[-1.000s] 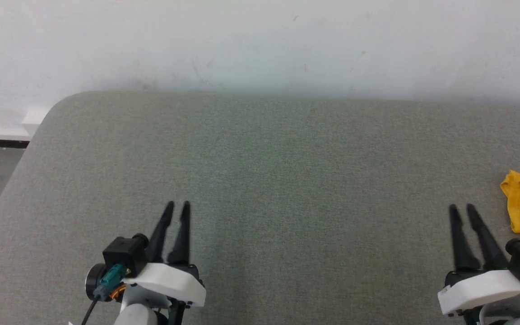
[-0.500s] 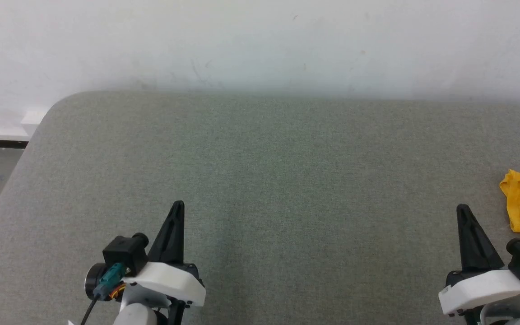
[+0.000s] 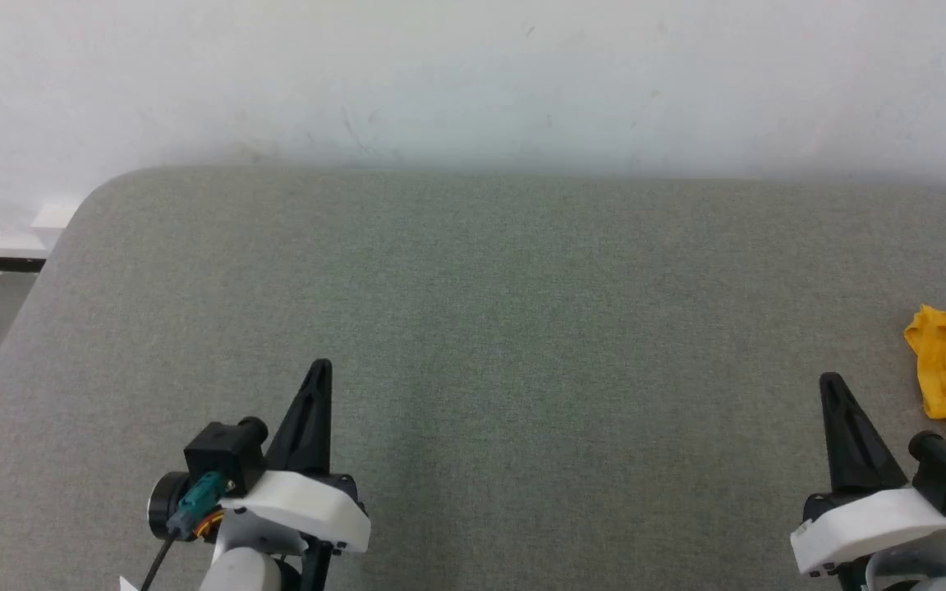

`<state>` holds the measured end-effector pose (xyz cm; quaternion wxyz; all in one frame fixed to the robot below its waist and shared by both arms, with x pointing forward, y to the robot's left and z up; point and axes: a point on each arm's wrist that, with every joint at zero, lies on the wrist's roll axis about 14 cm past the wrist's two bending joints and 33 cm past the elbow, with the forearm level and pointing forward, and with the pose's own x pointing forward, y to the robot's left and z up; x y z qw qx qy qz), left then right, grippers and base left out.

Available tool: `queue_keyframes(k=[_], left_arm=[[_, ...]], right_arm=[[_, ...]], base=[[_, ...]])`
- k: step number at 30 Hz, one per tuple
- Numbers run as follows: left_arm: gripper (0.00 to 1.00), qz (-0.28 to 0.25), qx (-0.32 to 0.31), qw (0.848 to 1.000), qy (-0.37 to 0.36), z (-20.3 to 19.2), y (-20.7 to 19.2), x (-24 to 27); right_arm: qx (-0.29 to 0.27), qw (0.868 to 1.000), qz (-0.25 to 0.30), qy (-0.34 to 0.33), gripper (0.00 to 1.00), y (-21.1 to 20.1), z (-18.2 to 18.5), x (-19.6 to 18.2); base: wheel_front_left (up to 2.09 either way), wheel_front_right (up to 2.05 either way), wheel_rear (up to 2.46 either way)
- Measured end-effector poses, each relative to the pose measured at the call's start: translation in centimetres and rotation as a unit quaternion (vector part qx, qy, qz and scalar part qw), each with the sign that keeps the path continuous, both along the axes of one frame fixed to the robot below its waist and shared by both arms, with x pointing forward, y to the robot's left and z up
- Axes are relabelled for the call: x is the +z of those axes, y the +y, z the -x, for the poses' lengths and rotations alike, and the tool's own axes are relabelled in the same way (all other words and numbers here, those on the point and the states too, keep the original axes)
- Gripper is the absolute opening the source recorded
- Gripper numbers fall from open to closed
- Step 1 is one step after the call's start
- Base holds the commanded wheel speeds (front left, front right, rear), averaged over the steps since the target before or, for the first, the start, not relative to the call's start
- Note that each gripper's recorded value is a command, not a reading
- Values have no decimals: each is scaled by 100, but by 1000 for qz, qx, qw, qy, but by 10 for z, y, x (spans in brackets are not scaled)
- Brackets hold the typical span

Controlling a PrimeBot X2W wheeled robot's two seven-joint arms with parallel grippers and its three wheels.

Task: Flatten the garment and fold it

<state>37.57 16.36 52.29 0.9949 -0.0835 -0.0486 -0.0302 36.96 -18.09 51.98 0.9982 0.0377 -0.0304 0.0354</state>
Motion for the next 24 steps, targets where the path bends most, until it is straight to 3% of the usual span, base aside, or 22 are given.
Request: queue_keyframes(k=[24], left_arm=[[0, -24, 1, 1000, 9, 0, 1, 2]], right_arm=[[6, 1000, 14, 10, 0, 4, 1, 0]], base=[[0, 0, 0]])
